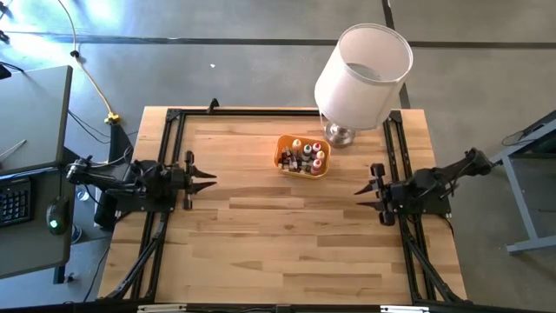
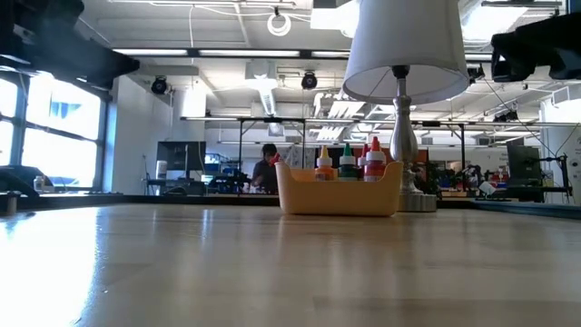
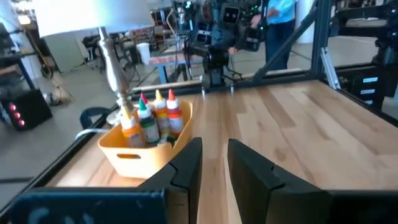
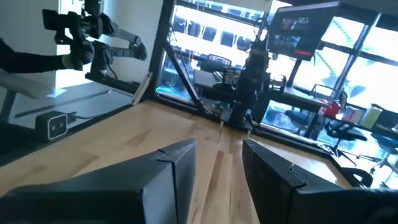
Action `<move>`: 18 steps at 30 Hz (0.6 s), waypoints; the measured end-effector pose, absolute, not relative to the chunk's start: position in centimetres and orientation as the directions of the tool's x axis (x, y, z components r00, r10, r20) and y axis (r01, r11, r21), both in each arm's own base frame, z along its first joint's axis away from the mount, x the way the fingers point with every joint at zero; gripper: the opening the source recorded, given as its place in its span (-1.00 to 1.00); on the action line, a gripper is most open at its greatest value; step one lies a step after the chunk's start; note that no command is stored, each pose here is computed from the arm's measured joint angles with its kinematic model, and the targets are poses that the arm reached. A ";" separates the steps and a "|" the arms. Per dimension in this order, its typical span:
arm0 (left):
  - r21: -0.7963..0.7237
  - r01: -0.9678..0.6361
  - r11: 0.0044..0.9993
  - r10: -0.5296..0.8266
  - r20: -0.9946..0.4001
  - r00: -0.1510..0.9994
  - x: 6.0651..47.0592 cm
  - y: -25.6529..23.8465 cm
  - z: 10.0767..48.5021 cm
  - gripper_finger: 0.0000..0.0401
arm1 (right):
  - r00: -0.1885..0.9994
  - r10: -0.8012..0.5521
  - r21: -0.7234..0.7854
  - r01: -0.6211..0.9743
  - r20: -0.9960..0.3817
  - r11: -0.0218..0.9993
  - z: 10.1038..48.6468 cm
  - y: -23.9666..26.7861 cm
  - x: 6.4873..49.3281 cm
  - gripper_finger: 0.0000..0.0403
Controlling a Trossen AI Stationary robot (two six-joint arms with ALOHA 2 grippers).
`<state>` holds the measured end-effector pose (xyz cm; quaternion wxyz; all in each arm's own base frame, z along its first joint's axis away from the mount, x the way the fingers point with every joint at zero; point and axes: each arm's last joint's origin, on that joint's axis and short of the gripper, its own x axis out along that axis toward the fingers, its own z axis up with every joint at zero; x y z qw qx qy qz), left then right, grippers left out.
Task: Pick & Place food coloring
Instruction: Return to Home Position
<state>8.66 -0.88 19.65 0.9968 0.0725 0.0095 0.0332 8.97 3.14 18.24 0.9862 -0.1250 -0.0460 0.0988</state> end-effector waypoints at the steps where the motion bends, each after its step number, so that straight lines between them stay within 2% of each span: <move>1: 0.140 -0.066 0.988 0.070 -0.024 0.997 8.7 -0.9 19.5 -0.64 | 0.976 0.207 -0.259 -0.182 0.072 0.948 17.9 3.2 9.1 -0.38; 7: 0.116 -0.060 0.991 0.077 -0.150 0.986 8.5 -0.8 18.3 -0.64 | 0.983 0.179 -0.199 -0.165 0.052 0.966 17.2 3.2 9.3 -0.38; 12: 0.106 -0.063 0.992 0.083 -0.193 0.978 8.5 -0.8 17.9 -0.63 | 0.990 0.133 -0.119 -0.126 0.050 0.985 17.1 3.1 9.3 -0.38; 15: 0.108 -0.057 0.993 0.074 -0.163 0.984 8.6 -0.9 18.0 -0.63 | 0.990 0.128 -0.149 -0.119 0.052 0.982 17.2 3.0 9.3 -0.38; 18: 0.124 -0.005 0.992 0.008 -0.028 1.000 9.2 -1.2 17.8 -0.63 | 0.991 0.127 -0.170 -0.117 0.052 0.979 17.2 3.0 9.3 -0.38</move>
